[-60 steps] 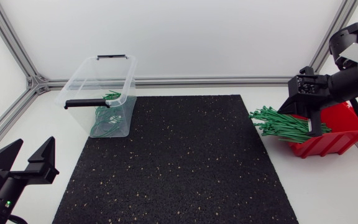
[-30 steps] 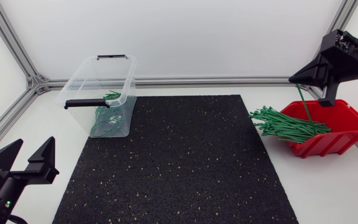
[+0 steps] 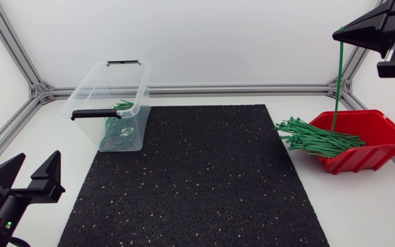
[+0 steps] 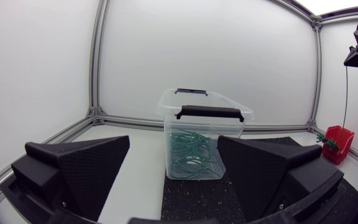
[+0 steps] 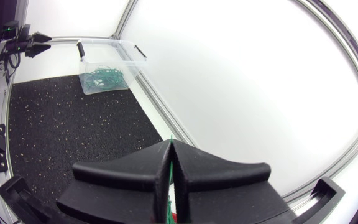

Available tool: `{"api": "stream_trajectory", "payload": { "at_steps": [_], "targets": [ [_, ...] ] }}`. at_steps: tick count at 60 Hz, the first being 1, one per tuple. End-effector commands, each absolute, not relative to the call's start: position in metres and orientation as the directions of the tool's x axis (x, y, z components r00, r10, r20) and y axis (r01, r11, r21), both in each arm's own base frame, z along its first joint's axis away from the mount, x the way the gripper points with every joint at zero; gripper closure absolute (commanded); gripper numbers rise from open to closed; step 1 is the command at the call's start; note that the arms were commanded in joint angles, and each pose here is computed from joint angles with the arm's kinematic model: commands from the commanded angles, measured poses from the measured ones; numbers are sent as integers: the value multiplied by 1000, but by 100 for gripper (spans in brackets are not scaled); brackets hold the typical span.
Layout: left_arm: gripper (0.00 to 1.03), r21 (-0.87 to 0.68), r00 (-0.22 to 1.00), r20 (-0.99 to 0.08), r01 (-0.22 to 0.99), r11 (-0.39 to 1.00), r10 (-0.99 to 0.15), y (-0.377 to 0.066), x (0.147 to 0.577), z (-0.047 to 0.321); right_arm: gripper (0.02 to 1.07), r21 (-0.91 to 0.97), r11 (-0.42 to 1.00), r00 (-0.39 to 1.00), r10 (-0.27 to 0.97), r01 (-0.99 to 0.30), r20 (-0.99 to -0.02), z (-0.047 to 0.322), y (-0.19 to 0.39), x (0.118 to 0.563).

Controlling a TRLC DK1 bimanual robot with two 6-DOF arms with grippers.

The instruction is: Take a green cable tie from the red box, thread the tail through the head to close it, then place it in the transparent bin on the left.

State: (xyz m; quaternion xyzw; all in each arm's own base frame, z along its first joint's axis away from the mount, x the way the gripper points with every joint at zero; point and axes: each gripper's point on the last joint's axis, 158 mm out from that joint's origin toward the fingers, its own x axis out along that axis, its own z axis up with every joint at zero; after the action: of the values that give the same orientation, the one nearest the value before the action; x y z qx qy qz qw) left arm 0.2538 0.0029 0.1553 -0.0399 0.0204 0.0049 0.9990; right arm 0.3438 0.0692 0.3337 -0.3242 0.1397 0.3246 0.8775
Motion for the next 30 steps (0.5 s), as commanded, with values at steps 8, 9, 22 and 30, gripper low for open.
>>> {"api": "stream_trajectory", "payload": {
  "at_steps": [8,9,22,30],
  "targets": [
    [4,-89,995,-100,-3,996,-6,0,254,131,101,-433,619,755,520,-655,-399,363,111,321],
    [4,-89,995,-100,-3,996,-6,0,254,131,101,-426,622,754,525,-657,-395,365,115,319],
    [4,-89,995,-100,2,996,-11,-2,254,131,101,-366,612,712,575,-701,-403,351,178,303],
    [4,-89,995,-103,6,996,-16,-3,254,130,101,-330,605,689,610,-724,-392,342,219,297]
  ]
}}
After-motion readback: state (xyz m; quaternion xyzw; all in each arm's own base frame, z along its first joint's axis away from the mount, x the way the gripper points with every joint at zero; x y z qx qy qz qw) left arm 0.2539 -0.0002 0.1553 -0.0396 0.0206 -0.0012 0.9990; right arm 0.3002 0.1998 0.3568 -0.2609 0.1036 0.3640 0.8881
